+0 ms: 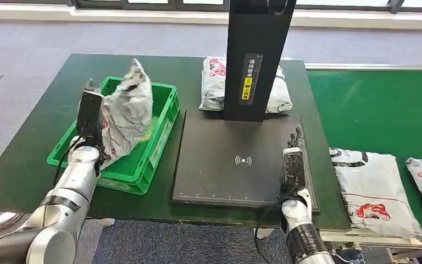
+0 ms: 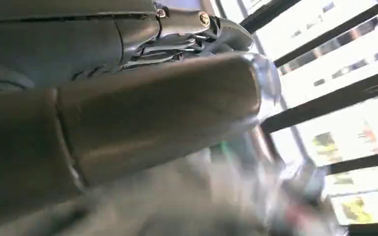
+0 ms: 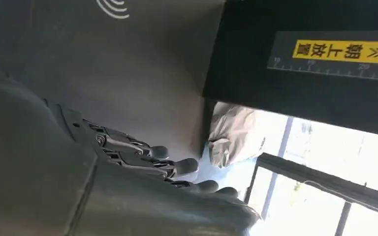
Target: Moved the parcel from conveyor to table for the left to box.
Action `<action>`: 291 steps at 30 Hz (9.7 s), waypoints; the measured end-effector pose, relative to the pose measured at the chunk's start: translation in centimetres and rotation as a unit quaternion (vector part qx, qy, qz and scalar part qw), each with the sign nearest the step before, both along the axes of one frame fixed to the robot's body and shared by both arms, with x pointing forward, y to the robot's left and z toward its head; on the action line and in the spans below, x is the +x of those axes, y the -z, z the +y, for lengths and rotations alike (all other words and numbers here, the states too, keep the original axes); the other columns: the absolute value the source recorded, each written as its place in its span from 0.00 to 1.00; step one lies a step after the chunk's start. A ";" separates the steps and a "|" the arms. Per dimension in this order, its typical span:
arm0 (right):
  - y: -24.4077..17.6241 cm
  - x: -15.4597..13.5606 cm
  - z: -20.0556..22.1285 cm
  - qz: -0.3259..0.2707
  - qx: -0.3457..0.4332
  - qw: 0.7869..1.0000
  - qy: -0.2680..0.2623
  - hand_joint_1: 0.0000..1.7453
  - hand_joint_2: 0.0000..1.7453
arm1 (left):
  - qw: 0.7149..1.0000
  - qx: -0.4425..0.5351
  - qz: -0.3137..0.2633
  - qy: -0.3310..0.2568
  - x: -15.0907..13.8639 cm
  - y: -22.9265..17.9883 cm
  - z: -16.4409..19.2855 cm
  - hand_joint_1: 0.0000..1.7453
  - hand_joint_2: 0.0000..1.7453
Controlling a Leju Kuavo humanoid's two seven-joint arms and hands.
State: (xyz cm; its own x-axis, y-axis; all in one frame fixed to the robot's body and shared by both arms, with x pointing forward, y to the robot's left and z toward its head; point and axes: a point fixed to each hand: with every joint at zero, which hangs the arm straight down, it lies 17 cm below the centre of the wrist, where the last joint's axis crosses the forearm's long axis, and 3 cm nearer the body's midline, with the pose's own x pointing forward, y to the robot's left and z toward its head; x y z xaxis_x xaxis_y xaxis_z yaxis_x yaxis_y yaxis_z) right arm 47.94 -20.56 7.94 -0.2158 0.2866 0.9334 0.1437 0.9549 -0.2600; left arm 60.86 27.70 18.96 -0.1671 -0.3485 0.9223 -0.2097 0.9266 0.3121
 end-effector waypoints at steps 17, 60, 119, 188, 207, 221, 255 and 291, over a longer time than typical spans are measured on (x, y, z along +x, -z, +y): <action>2.1 -1.6 0.6 0.034 -0.031 0.999 -0.004 0.00 1.00 | 0.885 0.448 0.030 -0.122 -1.3 2.3 2.4 0.00 0.00; 12.1 -5.1 -25.9 0.317 -0.309 0.847 0.295 0.00 1.00 | 0.967 -0.076 -0.188 0.153 -11.4 -4.9 -21.9 0.00 1.00; -3.6 2.1 -10.7 0.038 -0.286 0.949 0.130 1.00 1.00 | 0.966 -0.076 -0.163 0.183 -12.2 -2.6 -21.8 0.00 1.00; 9.9 -2.1 -21.2 0.250 -0.292 0.906 0.174 1.00 1.00 | 0.972 -0.071 -0.123 0.186 -12.0 -0.7 -21.9 0.00 1.00; -8.2 4.4 6.5 -0.005 -0.156 0.983 -0.098 1.00 1.00 | 0.980 -0.079 -0.122 0.137 -10.3 -0.2 -20.6 0.00 1.00; -1.5 3.5 14.4 0.080 -0.237 0.951 -0.179 0.00 0.00 | 0.985 -0.048 -0.129 0.107 -10.2 0.0 -20.0 0.00 1.00; -3.2 2.2 11.6 0.017 -0.141 0.982 -0.127 0.00 0.00 | 0.981 -0.024 -0.169 0.086 -11.3 -1.6 -18.4 0.00 1.00; -9.1 -5.0 -7.2 -0.044 -0.015 0.990 0.136 0.00 0.00 | 0.752 0.365 0.230 0.499 -22.6 14.9 -40.8 1.00 1.00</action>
State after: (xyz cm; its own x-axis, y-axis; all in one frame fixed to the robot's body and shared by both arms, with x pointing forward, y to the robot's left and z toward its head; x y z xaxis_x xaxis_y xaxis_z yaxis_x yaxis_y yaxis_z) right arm 42.95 -27.77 17.06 -0.2074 0.3724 0.9046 0.4187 0.8695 -0.2619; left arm 38.23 -13.06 4.02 -0.4031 -0.7025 0.5865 0.7610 0.0986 0.6412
